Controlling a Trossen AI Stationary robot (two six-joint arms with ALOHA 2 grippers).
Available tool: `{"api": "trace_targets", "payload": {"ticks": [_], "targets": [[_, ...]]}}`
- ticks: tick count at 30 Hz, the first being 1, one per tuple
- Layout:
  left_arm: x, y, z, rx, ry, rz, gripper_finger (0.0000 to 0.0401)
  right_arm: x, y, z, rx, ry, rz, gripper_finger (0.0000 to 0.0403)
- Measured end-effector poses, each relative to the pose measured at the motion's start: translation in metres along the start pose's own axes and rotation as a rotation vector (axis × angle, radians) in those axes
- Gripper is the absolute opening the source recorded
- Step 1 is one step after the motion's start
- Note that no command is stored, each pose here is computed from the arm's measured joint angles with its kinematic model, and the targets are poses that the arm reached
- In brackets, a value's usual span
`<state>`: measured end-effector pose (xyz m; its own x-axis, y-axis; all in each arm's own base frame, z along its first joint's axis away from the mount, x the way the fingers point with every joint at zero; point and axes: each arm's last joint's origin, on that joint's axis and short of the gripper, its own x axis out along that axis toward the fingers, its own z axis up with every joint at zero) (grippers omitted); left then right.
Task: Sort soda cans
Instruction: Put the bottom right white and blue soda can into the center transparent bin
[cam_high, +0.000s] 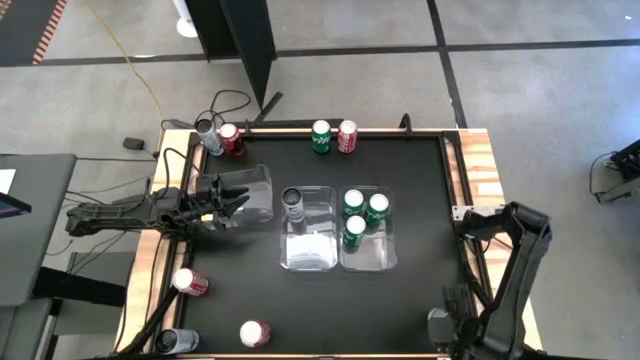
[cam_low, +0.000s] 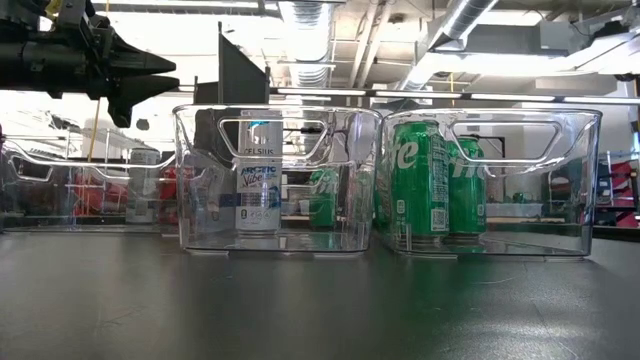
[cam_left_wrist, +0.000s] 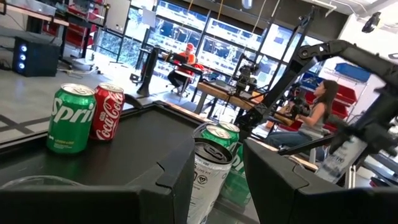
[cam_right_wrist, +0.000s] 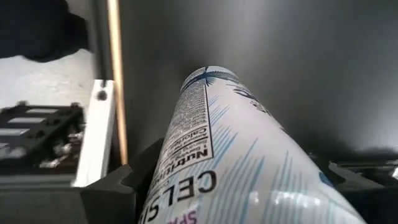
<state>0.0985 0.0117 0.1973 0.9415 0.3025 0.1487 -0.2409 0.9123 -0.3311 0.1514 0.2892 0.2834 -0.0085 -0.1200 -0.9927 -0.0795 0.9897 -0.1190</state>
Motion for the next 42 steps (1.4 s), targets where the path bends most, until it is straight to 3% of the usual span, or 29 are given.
{"api": "trace_targets", "payload": {"ticks": [3,7,12,17,25,29,36,42], "targets": [[0.0,0.0,0.0,0.003,0.0,0.0,0.0132,-0.027,-0.011,0.014,-0.03,-0.043,0.044,0.0262],[0.0,0.0,0.0,0.004,0.0,0.0,0.0132,-0.065,-0.039,0.04,-0.077,-0.202,0.108,0.0262],[0.0,0.0,0.0,0.023,0.0,0.0,0.0132,-0.099,-0.096,0.078,-0.103,-0.357,0.09,0.0262],[0.0,0.0,0.0,0.031,-0.001,0.005,0.0132,-0.112,-0.161,0.114,-0.126,-0.442,0.033,0.0262],[0.0,0.0,0.0,0.026,-0.003,0.009,0.0132,-0.105,-0.266,0.159,-0.081,-0.554,-0.003,0.0262],[0.0,0.0,0.0,0.008,-0.001,0.009,0.0132,-0.089,-0.301,0.177,-0.059,-0.525,0.002,0.0262],[0.002,0.0,0.001,0.034,-0.007,0.022,0.0132,-0.058,-0.322,0.222,-0.098,-0.401,0.028,0.0262],[0.005,-0.006,0.029,0.087,-0.035,0.049,0.0132,-0.02,-0.327,0.233,-0.113,-0.246,0.081,0.0262]]}}
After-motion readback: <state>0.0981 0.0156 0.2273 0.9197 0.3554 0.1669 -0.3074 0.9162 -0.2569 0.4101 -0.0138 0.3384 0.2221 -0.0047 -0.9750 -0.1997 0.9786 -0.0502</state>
